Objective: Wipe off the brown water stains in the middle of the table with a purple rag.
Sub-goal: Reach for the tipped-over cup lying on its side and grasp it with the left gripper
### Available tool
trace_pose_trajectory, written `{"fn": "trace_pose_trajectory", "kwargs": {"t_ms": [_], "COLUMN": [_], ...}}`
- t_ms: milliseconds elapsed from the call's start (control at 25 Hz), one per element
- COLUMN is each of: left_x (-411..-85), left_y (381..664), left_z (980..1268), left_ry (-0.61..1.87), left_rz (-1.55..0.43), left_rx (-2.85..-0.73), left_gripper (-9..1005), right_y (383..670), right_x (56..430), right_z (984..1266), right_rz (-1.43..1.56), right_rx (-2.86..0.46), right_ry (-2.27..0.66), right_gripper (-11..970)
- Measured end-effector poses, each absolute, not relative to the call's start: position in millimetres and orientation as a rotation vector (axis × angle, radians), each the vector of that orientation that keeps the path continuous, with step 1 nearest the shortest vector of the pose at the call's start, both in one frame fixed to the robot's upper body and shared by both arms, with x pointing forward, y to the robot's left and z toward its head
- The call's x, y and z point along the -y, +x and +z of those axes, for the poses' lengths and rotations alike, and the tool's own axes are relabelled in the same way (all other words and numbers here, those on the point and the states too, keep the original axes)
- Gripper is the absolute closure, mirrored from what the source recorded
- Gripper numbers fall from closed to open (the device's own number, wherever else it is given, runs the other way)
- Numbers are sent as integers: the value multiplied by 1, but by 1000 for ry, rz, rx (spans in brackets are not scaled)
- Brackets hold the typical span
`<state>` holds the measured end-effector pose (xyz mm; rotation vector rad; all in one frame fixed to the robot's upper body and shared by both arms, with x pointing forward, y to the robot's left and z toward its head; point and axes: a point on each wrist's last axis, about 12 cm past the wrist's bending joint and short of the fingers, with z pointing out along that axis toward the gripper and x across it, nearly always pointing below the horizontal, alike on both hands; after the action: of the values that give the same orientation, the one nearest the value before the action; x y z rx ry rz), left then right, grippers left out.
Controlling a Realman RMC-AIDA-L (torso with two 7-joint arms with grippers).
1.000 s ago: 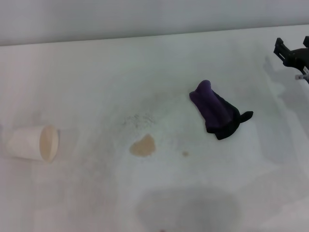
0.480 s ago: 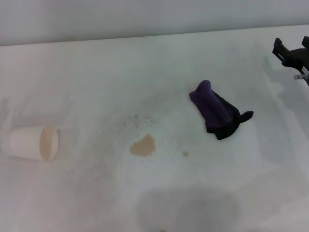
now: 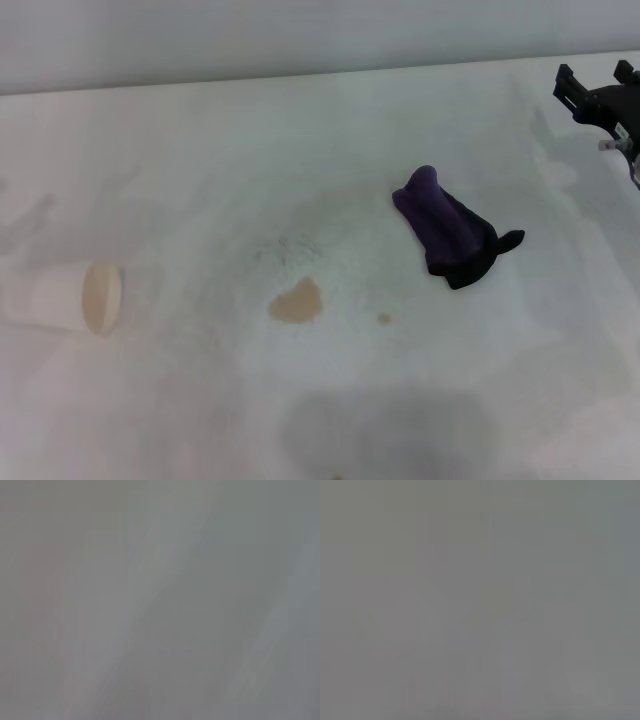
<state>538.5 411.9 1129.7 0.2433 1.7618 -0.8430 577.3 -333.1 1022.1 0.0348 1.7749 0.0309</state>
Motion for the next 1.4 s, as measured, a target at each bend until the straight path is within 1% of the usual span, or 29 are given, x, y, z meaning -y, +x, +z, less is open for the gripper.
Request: {"fn": "trace_pose_trajectory", "kwargs": {"t_ms": [40,80,160,240,280,320,520,600,640,800,960,1000,1080,1120,1200,1400], "left_x": [-416,-416,-423,-421,-421,-417,-398,-398,-389,-367,-356,-356,-349,-349,-337,-319], "left_y": [541,541,550,558,558,562,584,584,593,612,622,622,625,625,627,626], "left_z": [1139,1139,1162,1175,1176,1178,1191,1191,1197,1211,1217,1217,1215,1215,1209,1197], "left_ry": [293,293,467,671,682,779,1060,1060,1179,1426,1624,1630,1728,1728,1844,1937], "left_rz": [-820,-820,-728,-635,-632,-601,-539,-539,-515,-441,-353,-351,-320,-320,-287,-284], "left_rx": [-1771,-1771,-1801,-1819,-1819,-1826,-1848,-1848,-1850,-1790,-1748,-1746,-1733,-1733,-1700,-1688], "left_gripper": [109,109,109,109,109,109,109,109,109,109,109,109,109,109,108,108], "right_y": [578,578,579,579,580,580,582,582,582,583,583,583,582,581,582,587], "right_x": [333,333,333,334,335,335,339,340,340,340,347,349,351,352,351,348], "right_z": [1022,1023,1024,1025,1026,1026,1030,1030,1031,1031,1033,1033,1033,1033,1033,1037], "right_rz": [31,31,30,29,27,26,16,14,14,23,14,11,8,8,11,25], "right_rx": [-1774,-1774,-1768,-1760,-1756,-1751,-1735,-1729,-1728,-1725,-1707,-1701,-1694,-1691,-1688,-1678], "right_ry": [34,34,34,39,43,46,62,76,79,93,166,192,233,245,251,251], "right_gripper": [128,128,129,129,129,129,129,129,129,130,130,130,130,129,129,129]}}
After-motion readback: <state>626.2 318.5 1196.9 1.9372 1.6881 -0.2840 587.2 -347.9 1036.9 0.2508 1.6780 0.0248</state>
